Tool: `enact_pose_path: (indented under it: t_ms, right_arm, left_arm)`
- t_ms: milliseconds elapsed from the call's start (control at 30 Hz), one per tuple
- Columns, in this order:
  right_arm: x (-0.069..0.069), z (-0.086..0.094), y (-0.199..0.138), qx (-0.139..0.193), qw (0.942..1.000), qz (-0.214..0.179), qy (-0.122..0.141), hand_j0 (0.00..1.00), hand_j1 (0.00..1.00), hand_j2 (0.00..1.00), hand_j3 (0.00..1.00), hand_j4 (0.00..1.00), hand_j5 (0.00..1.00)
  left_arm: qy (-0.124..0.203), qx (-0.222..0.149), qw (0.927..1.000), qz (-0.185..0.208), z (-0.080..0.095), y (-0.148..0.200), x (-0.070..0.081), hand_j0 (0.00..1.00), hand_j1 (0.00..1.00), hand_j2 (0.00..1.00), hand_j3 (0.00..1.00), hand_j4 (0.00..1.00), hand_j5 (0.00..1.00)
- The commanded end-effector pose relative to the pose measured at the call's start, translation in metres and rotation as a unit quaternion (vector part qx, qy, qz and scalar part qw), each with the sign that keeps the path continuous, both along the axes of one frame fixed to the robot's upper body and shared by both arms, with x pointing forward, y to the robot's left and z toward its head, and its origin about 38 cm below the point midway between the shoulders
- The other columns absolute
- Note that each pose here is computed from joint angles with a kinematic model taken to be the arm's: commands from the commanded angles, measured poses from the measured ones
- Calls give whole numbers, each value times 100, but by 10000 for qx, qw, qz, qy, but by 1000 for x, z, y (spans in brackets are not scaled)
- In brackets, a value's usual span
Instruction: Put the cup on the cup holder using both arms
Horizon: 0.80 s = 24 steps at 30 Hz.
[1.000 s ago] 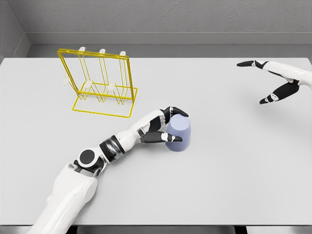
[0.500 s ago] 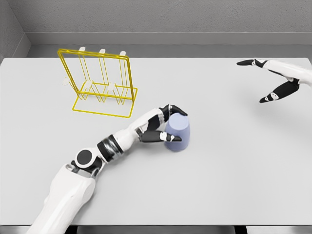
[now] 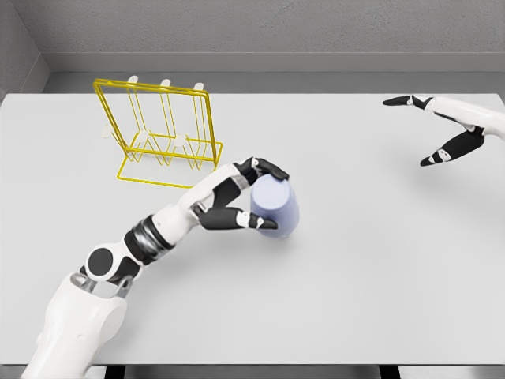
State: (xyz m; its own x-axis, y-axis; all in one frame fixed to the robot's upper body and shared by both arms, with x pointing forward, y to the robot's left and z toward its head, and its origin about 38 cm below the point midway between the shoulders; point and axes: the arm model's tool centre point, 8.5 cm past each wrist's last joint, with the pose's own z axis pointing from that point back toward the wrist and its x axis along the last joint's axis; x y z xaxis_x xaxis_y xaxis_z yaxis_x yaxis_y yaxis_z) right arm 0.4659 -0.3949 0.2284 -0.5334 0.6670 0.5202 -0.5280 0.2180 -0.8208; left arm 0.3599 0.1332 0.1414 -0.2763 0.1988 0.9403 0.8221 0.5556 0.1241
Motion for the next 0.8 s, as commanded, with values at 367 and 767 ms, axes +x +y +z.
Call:
enact_pose_path:
  t_ms: [367,767]
  right_arm:
    - [0,0,0,28,10000,-15,8,100,100,100,100,100,100]
    - [0,0,-1,35,10000,-23,10,100,100,100,100,100,100]
  left_arm:
    - [-428,-64,9989,162,38,41,-2,37,37,37,37,37,37]
    - [-458,9,9976,527,52,97,-1,36,36,36,36,36,36]
